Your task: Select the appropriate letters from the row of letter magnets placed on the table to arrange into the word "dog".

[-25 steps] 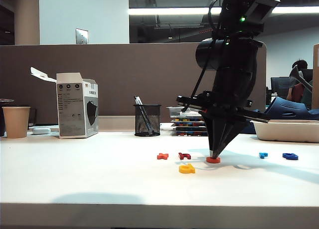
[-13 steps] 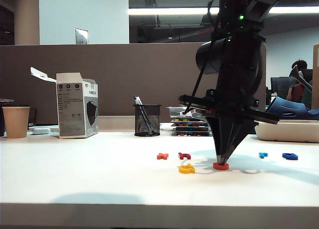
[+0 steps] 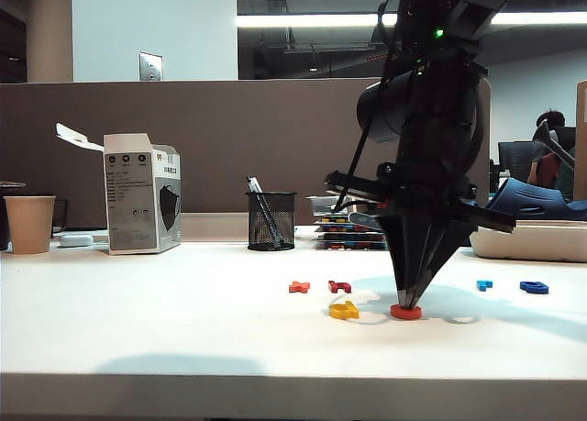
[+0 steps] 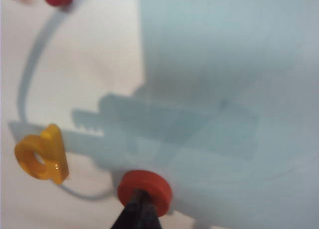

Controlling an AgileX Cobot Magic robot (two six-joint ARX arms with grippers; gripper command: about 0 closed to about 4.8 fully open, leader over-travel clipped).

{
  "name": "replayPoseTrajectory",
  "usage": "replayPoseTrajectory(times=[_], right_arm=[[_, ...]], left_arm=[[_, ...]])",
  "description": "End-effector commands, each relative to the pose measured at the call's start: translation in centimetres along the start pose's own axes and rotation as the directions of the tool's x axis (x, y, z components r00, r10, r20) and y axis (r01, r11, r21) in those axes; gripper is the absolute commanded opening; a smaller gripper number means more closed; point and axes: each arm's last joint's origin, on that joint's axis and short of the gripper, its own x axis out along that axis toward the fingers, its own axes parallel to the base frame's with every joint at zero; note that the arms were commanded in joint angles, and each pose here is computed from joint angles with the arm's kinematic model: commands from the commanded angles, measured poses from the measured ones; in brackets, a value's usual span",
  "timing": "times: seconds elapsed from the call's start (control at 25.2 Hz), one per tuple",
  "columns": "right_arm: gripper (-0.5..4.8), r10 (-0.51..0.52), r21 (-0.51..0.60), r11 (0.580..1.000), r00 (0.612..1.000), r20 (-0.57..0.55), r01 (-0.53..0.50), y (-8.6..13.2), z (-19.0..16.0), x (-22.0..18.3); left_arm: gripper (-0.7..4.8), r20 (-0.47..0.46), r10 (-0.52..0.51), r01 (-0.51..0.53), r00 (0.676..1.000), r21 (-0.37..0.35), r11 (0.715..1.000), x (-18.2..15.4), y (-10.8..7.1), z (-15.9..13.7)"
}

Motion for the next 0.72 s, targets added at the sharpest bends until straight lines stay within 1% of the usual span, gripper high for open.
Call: replayPoseTrajectory(times=[0.04, 0.24, 0.4, 0.52, 0.72], right_arm=[[-0.07, -0.041, -0.003, 0.999, 0.999, -0.001, 0.041, -0.1, -0.2, 0.1], [-0.07, -0.028, -0.011, 1.0, 0.999, 0.036, 0.029, 0.1, -0.4, -1.0], [-0.07, -0.012, -0.012, 1.0, 0.999, 0.035, 0.013, 0.2, -0.6, -1.3], [-0.07, 0.033, -0.015, 0.999, 0.999, 0.03, -0.033, 0.4, -0.7, -1.5], [-0.07, 0.036, -0.016, 0.999, 0.999, 0.028, -0.035, 0.4, -0.7, -1.5]], left_arm=[[-0.05, 0.009, -0.004, 0.004, 1.0, -0.004, 1.0, -0.1, 0.0, 0.1], [-0.05, 0.009, -0.004, 0.004, 1.0, -0.004, 1.0, -0.1, 0.0, 0.1], [-0.05, 0.009, -0.004, 0.004, 1.0, -0.004, 1.0, -0.1, 0.0, 0.1], [-0.05, 0.009, -0.004, 0.004, 1.0, -0.004, 1.0, -0.1, 0.0, 0.1], [-0.05, 0.009, -0.004, 0.004, 1.0, -0.004, 1.0, -0.1, 0.0, 0.1]])
